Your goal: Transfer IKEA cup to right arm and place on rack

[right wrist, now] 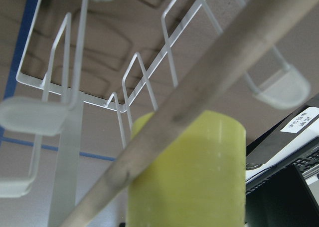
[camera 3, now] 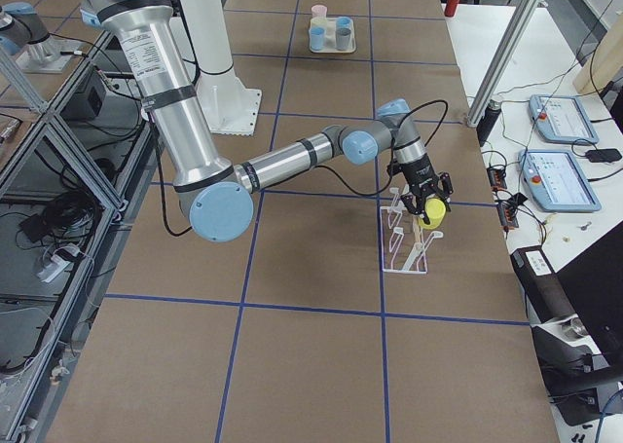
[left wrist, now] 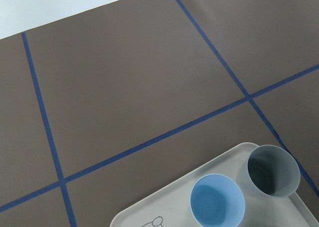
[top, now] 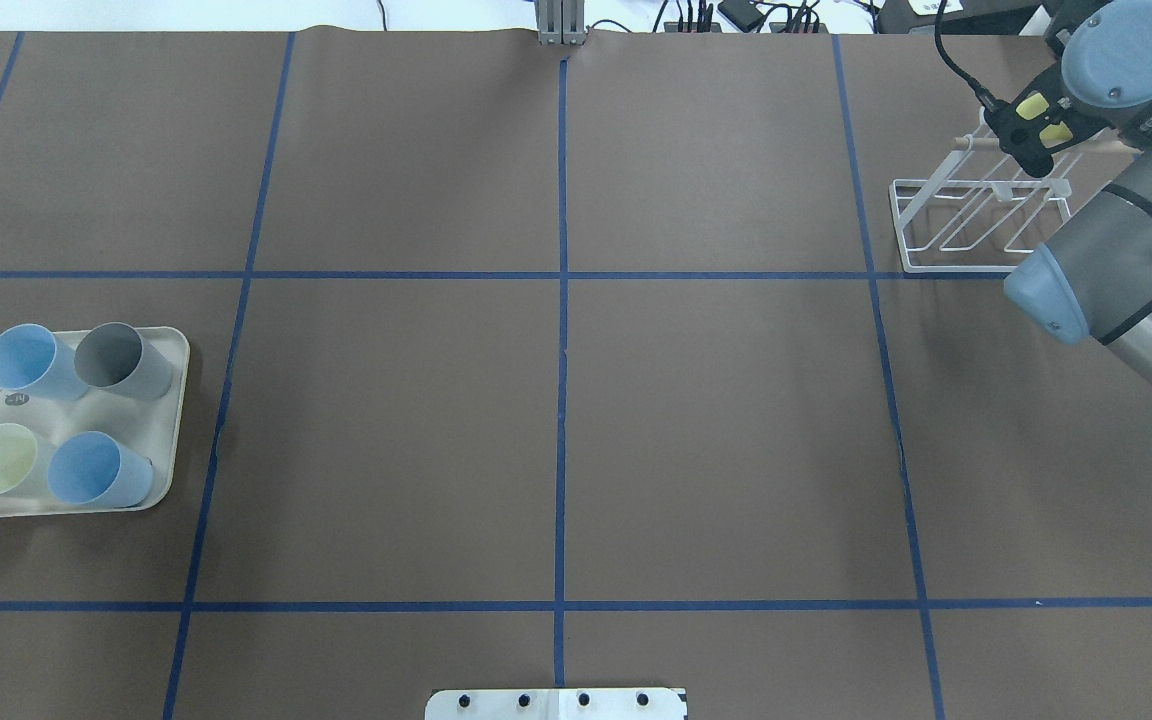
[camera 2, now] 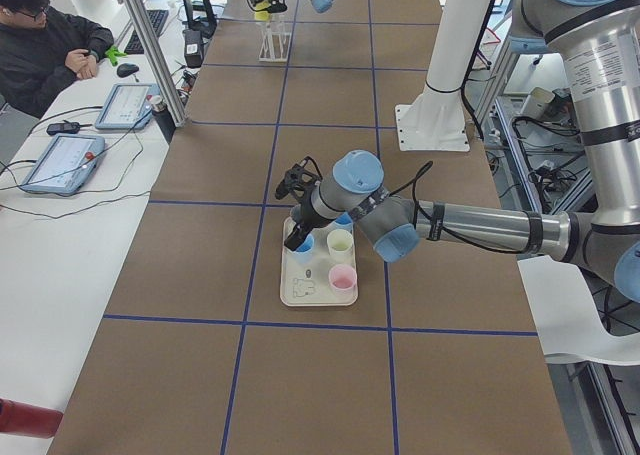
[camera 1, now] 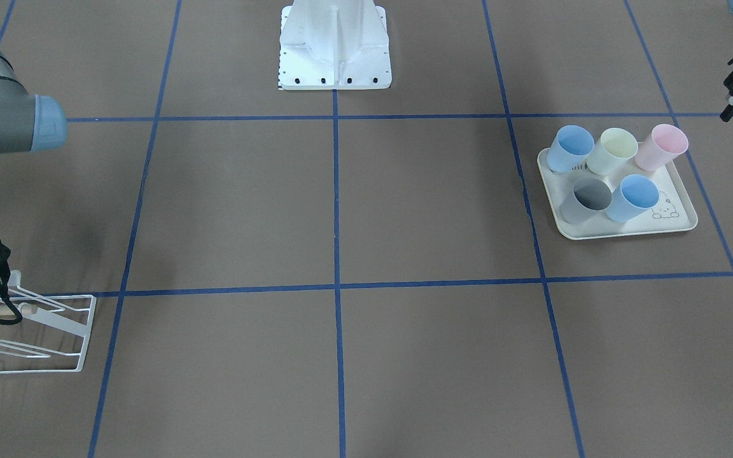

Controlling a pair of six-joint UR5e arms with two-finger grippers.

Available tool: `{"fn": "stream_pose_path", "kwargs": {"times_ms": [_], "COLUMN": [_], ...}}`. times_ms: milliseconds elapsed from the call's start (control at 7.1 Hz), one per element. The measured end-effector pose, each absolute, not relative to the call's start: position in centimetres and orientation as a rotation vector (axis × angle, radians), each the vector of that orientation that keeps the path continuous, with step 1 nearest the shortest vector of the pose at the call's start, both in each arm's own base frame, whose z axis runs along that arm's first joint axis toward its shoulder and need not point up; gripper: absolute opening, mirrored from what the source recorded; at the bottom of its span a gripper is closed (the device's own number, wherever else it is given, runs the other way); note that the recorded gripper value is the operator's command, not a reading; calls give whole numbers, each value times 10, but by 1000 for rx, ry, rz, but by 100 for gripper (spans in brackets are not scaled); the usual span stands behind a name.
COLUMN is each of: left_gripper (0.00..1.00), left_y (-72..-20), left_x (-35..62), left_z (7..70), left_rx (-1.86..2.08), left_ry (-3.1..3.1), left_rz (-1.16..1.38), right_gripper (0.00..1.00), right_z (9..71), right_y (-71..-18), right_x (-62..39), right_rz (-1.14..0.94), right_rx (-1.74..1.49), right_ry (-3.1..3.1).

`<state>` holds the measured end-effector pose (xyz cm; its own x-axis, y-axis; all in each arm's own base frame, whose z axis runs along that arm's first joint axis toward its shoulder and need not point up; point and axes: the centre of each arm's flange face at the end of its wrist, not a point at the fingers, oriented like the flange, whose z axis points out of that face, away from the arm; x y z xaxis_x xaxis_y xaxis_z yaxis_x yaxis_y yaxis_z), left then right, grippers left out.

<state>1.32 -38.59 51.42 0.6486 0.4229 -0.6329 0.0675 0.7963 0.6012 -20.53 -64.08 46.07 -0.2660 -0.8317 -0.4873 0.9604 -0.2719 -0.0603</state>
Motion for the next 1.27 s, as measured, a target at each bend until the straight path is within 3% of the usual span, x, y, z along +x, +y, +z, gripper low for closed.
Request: {"fn": "stream_pose_path", "kwargs": {"times_ms": [141,704,1267], "left_gripper": [100,100,100], "left_y": [-386,-386,-386], "left_x": [13,13,13], "left_z": [514,515,521], "left_rx": [634,634,632], "left_ry": [854,854,840], "left_rz": [218,218,213], "right_gripper": [97,98,98], "right_z": [460,442,347], "right_y": [-640,-639,-589], "right_x": [-207,-216,-264], "right_rz": [-1813,-1750,-1420], "right_rx": [431,479,780], "right_ry": [411,398,27]}}
